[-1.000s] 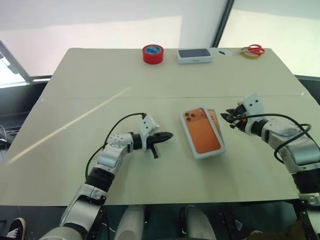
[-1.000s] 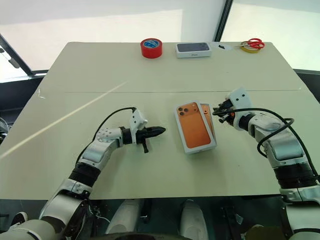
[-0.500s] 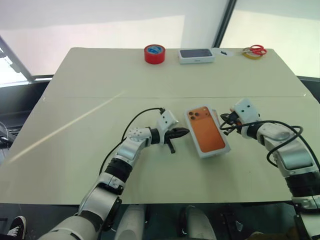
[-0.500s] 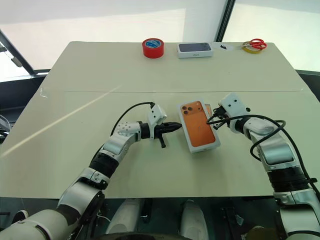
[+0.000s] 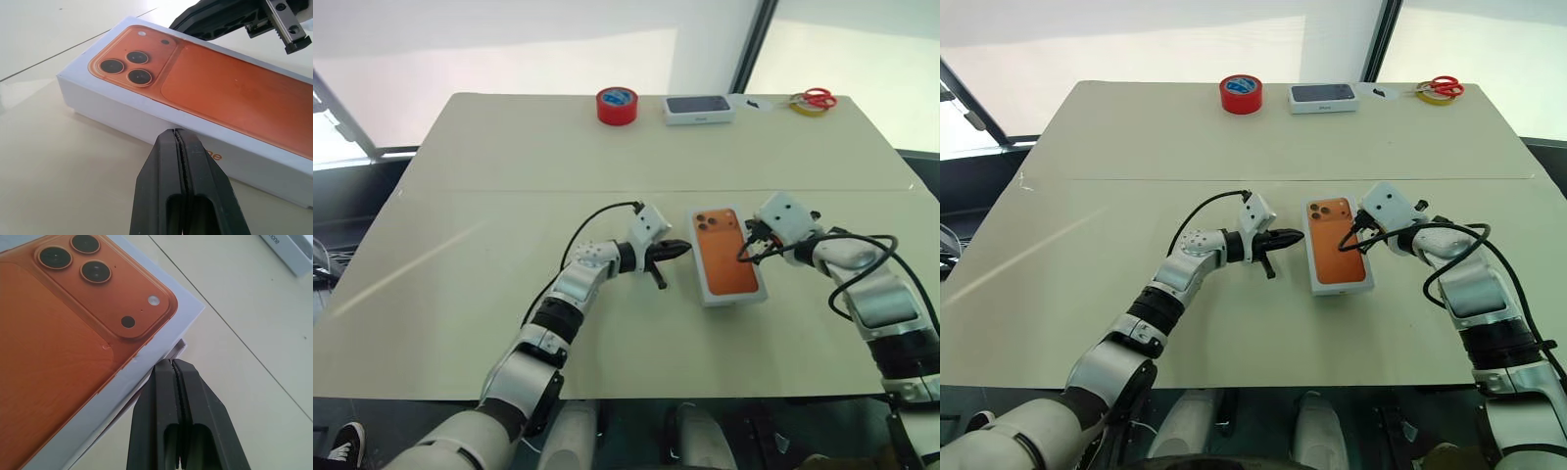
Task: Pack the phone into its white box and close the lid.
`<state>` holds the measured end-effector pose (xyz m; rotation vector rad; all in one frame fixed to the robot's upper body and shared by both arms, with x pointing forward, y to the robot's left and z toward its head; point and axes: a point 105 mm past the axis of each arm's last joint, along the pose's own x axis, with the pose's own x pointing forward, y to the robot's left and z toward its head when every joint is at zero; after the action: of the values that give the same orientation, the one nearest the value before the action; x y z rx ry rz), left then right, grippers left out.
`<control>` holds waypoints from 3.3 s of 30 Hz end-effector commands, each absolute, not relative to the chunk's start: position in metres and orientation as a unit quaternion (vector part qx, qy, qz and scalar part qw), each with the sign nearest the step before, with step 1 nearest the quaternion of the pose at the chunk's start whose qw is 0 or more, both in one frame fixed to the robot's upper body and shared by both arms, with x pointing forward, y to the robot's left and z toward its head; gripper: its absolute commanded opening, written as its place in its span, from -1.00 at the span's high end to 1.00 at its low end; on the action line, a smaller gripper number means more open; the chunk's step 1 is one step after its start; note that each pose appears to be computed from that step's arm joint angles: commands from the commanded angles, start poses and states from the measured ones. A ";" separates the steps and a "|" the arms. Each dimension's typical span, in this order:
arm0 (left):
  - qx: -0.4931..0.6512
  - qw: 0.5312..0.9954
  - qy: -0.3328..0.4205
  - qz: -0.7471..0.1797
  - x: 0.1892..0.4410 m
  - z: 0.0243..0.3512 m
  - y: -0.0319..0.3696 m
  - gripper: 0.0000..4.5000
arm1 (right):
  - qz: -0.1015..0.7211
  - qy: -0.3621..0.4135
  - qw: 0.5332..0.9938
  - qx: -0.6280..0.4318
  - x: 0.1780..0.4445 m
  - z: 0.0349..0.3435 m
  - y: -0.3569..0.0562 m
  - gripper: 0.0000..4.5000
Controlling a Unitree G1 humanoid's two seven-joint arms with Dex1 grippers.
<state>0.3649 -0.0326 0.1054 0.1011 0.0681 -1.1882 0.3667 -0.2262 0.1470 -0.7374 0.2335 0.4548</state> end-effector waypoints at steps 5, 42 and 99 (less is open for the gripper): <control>0.059 0.822 -0.006 -0.566 0.369 0.126 -0.050 1.00 | 0.214 0.082 0.896 -0.381 0.374 0.161 -0.217 0.98; 0.079 0.856 -0.007 -0.511 0.389 0.122 -0.053 1.00 | 0.142 0.101 0.891 -0.420 0.391 0.144 -0.231 0.98; 0.041 0.815 0.023 -0.577 0.338 0.098 -0.056 1.00 | 0.227 0.176 0.872 -0.398 0.353 0.117 -0.235 0.98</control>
<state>0.3395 -0.0484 0.0841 0.0999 0.1028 -1.2138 0.3474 -0.2413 0.1075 -0.8029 0.4223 0.4761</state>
